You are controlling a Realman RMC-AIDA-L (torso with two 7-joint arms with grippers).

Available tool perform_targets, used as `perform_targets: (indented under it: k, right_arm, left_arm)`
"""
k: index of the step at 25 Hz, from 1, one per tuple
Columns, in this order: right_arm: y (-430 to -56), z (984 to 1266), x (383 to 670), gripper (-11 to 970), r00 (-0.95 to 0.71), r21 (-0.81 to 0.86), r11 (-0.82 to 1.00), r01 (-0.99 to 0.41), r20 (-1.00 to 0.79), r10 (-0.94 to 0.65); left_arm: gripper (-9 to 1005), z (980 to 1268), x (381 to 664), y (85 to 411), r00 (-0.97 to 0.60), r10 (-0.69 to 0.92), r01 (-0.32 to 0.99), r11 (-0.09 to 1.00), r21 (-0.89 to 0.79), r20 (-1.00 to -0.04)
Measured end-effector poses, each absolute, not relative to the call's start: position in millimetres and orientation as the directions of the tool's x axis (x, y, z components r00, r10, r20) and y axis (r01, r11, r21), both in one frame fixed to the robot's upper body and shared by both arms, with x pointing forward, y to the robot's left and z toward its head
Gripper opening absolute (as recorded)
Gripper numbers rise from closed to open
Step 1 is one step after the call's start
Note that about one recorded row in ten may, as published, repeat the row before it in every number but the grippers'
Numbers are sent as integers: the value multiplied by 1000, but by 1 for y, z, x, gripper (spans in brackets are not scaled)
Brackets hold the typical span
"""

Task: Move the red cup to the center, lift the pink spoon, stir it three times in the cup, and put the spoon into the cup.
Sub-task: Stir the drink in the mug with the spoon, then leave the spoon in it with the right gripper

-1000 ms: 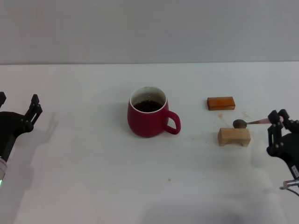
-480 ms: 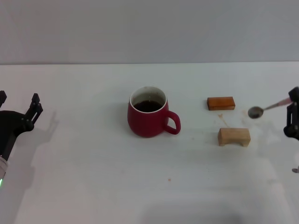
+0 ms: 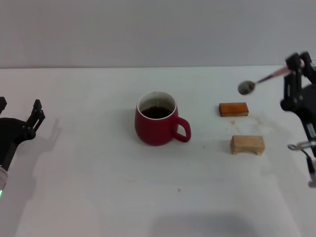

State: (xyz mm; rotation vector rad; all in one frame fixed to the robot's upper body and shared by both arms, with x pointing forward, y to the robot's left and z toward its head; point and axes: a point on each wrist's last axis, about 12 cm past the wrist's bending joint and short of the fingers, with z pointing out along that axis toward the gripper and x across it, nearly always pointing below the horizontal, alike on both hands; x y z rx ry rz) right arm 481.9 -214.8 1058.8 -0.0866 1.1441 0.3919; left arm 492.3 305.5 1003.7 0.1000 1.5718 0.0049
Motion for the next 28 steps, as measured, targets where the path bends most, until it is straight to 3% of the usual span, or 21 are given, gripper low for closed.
perform_targets:
  k: [7, 28]
  right_arm:
    - [-179, 1078, 498, 136, 360, 122, 867, -484, -875, 325]
    - [-136, 1069, 520, 145, 173, 92, 802, -590, -956, 237]
  left_arm:
    - [844, 1003, 491, 305, -1, 64, 59, 996, 64, -998]
    - [844, 1005, 494, 304, 7, 59, 61, 996, 59, -998]
